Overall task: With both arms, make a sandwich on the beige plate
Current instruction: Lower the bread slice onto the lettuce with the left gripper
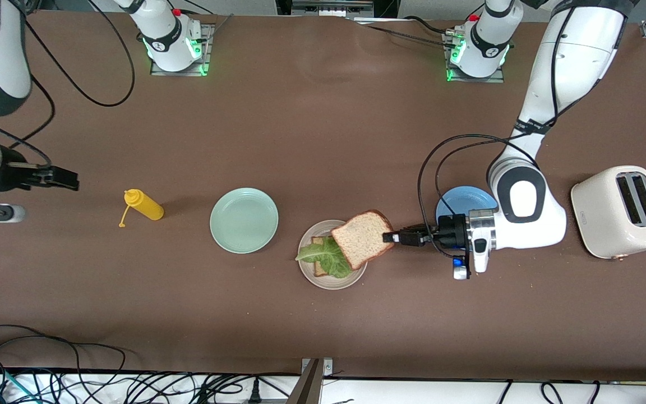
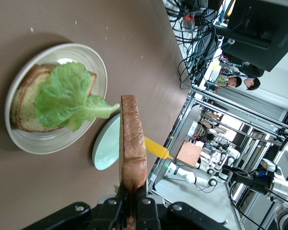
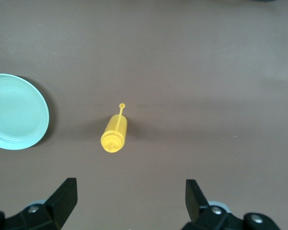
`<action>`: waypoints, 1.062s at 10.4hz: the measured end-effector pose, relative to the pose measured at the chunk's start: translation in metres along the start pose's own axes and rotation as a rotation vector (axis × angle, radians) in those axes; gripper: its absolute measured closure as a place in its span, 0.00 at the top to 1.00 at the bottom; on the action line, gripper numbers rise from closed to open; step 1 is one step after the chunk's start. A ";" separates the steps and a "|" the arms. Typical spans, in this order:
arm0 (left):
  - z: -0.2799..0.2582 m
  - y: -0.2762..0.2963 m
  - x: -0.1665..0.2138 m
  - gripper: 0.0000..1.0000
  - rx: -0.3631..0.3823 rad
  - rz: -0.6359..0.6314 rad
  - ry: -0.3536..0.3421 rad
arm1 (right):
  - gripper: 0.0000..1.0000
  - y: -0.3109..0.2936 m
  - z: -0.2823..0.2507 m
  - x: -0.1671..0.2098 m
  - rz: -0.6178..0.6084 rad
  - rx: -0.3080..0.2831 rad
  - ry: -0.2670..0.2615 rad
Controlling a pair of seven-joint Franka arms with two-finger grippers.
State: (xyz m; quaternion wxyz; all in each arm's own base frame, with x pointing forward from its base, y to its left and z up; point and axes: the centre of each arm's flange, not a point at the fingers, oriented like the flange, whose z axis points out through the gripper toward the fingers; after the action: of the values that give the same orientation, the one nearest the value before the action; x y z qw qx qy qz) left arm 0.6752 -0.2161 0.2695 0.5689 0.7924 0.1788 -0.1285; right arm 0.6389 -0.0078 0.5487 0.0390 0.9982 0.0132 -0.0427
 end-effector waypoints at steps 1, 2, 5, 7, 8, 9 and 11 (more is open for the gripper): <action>0.013 -0.003 -0.004 0.08 -0.001 -0.007 0.003 | 1.00 -0.002 -0.011 -0.005 -0.008 -0.001 0.021; 0.022 -0.004 -0.006 0.08 -0.010 -0.020 0.024 | 1.00 -0.009 -0.014 -0.006 -0.020 -0.001 0.037; 0.037 -0.012 -0.006 0.08 -0.016 -0.047 0.070 | 1.00 -0.010 0.013 0.001 0.002 0.091 0.052; 0.042 -0.034 0.005 0.08 -0.020 -0.083 0.117 | 1.00 0.000 0.011 -0.003 0.023 0.104 0.058; 0.045 -0.048 0.012 0.08 -0.023 -0.091 0.141 | 1.00 -0.001 0.011 -0.008 0.024 0.103 0.068; 0.048 -0.056 0.015 0.08 -0.042 -0.103 0.148 | 1.00 -0.002 0.012 -0.013 0.023 0.101 0.082; 0.058 -0.054 0.014 0.08 -0.097 -0.129 0.161 | 1.00 -0.006 0.016 -0.022 0.021 0.097 0.095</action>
State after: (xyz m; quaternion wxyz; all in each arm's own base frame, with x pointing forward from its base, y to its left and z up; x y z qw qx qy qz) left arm 0.6642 -0.2535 0.1992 0.5811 0.7584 0.2806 -0.0920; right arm 0.6151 -0.0040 0.5346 -0.0099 0.9999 0.0027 0.0047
